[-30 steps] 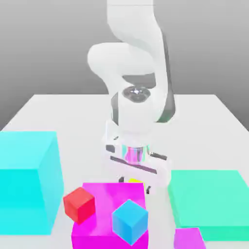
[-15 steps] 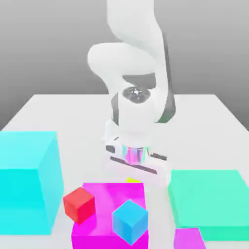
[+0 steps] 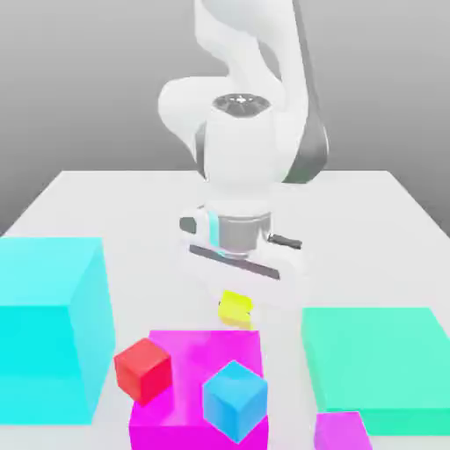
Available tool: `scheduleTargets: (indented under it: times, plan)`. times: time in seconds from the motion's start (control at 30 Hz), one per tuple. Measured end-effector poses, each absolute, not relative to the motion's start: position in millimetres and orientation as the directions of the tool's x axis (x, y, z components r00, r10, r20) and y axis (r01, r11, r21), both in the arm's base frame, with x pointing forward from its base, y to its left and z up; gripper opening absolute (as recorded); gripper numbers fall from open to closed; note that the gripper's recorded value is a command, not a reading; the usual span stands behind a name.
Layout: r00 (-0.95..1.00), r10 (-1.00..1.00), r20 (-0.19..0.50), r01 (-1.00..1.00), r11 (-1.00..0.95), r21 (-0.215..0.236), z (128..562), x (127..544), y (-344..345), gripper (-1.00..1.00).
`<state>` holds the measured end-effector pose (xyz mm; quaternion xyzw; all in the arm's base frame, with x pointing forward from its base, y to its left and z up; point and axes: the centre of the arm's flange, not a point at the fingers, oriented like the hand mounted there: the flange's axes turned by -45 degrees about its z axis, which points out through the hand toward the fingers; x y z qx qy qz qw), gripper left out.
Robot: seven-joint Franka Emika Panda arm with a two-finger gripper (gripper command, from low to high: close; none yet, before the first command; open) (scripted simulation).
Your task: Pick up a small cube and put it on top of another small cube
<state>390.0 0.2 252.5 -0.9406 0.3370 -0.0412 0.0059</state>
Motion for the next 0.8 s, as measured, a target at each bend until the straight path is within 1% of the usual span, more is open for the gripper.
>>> scheduleTargets:
  times: [0.23, 0.5, 0.57, 0.67, 0.7, 0.8]
  plan:
    - [0.605, -0.793, 0.067, -0.793, -0.608, -0.031, 292.8, 435.6, -47.6, -1.0]
    - [0.383, -0.923, 0.047, -0.923, -0.384, -0.031, 345.6, 472.2, -109.5, -1.0]
    - [0.354, -0.935, 0.014, -0.935, -0.354, -0.012, 335.2, 473.0, -102.3, -1.0]
    - [0.342, -0.94, 0.002, -0.94, -0.342, -0.003, 292.2, 473.0, -99.9, -1.0]
    - [0.341, -0.94, 0.001, -0.94, -0.341, -0.003, 279.9, 472.3, -100.1, 1.0]
    - [0.34, -0.94, 0.001, -0.94, -0.34, -0.003, 279.9, 472.3, -100.1, 1.0]
